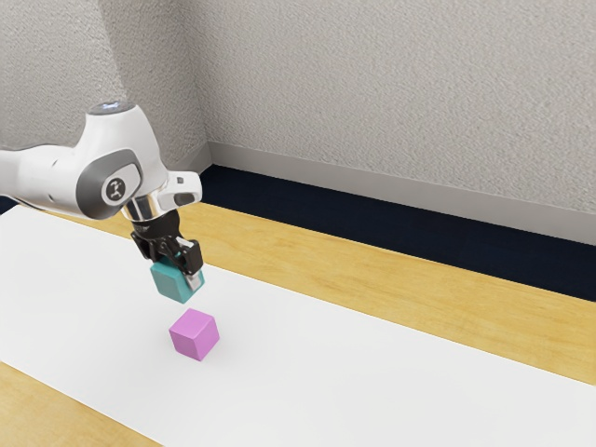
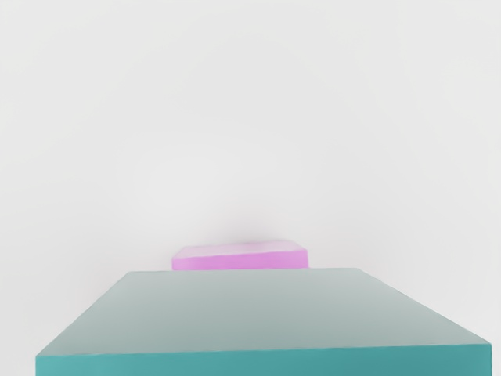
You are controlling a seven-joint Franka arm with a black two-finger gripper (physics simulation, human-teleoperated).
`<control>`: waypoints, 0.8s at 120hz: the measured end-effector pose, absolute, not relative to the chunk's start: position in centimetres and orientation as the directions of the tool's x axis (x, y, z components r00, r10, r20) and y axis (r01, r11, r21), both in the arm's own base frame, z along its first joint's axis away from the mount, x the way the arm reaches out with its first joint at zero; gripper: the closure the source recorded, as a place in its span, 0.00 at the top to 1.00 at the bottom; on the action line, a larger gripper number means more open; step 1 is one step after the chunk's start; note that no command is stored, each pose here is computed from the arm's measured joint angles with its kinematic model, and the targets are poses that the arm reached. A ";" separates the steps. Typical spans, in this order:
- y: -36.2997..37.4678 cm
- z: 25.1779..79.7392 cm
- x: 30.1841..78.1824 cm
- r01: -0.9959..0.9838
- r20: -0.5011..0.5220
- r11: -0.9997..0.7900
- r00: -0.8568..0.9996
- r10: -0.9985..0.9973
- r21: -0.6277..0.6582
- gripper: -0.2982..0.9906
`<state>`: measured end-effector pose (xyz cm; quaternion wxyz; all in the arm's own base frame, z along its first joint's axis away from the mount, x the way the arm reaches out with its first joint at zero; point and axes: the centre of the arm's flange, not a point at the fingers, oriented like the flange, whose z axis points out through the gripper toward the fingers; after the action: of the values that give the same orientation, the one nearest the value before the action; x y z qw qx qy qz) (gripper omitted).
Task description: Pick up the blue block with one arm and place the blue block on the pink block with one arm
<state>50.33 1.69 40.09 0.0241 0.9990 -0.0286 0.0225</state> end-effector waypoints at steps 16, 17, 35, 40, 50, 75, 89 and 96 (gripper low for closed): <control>1.6 40.0 50.2 -0.056 0.047 -0.997 0.997 -0.053 0.053 0.49; 1.6 40.0 50.2 -0.055 0.046 -0.997 0.998 -0.053 0.054 0.49; 1.6 40.1 50.1 -0.047 0.049 -0.997 0.998 -0.044 0.060 0.49; 1.6 40.1 50.1 -0.045 0.050 -0.997 0.998 -0.042 0.061 0.49; 1.6 40.1 50.1 -0.042 0.050 -0.997 0.998 -0.039 0.063 0.49; 1.6 40.1 49.9 -0.036 0.050 -0.997 0.998 -0.032 0.068 0.55; 1.6 40.1 49.9 -0.035 0.049 -0.997 0.998 -0.031 0.074 0.64; 1.6 40.1 49.9 -0.034 0.048 -0.997 0.998 -0.031 0.076 0.67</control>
<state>49.92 1.61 40.08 0.0383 0.9989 -0.0162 0.0232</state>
